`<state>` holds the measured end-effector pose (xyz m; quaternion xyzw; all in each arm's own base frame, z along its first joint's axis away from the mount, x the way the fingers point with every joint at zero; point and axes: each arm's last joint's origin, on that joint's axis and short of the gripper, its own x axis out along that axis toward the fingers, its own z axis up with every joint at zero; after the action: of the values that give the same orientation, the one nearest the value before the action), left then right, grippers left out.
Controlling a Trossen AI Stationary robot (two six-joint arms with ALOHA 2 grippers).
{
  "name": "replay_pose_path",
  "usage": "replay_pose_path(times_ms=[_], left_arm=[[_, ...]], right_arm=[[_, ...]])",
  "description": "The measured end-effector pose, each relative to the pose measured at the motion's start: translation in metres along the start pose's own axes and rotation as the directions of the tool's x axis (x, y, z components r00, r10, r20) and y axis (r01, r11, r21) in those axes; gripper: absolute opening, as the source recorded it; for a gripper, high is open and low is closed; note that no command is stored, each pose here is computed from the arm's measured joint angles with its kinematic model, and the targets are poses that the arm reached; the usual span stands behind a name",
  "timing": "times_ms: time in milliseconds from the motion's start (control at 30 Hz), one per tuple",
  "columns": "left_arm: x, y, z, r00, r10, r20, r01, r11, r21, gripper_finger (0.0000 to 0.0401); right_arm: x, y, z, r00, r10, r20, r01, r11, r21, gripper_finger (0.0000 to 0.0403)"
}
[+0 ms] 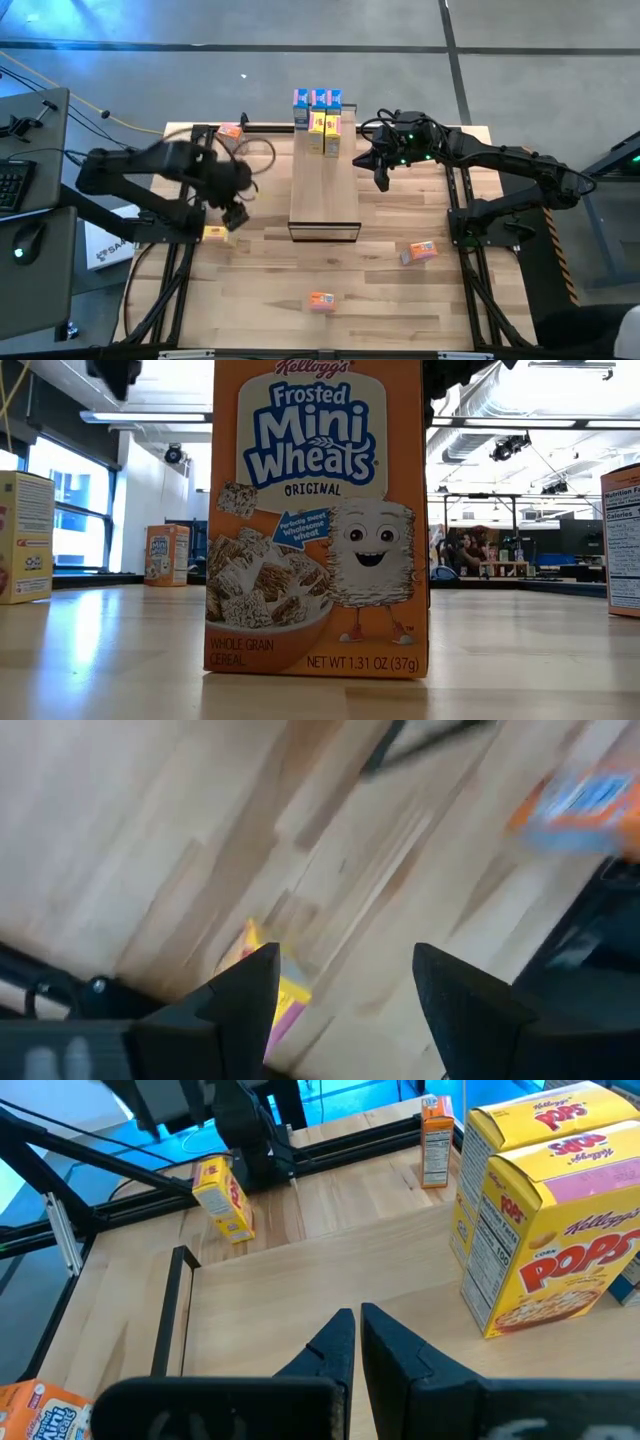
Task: Stack cereal on shelf
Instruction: Put the yellow cereal box on the shelf aligned with the yellow cereal boxes
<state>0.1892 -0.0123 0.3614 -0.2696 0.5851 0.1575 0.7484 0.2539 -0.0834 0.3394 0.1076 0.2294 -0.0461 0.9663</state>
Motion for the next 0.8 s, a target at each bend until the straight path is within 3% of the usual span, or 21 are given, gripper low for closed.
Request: replay_pose_path(times_ms=[167,467,600,800], left_arm=[[-0.008,0.005,-0.009,0.997,0.044,-0.061,-0.037,0.992,0.124,0.0223],[0.052,0.006,-0.030,0.956,0.191,-0.225,-0.121,0.949,0.291,0.0265],[0.070,0.011,-0.038,0.933,0.285,-0.219,-0.194,0.912,0.361,0.0274],[0.083,0.004,-0.043,0.949,0.264,-0.173,-0.167,0.885,0.434,0.0275]], right_arm=[[0.000,0.000,0.000,1.000,0.000,0.000,0.000,1.000,0.000,0.0013],[0.000,0.000,0.000,1.000,0.000,0.000,0.000,1.000,0.006,0.0013],[0.000,0.000,0.000,1.000,0.000,0.000,0.000,1.000,0.008,0.0013],[0.000,0.000,0.000,1.000,0.000,0.000,0.000,1.000,0.008,0.0013]])
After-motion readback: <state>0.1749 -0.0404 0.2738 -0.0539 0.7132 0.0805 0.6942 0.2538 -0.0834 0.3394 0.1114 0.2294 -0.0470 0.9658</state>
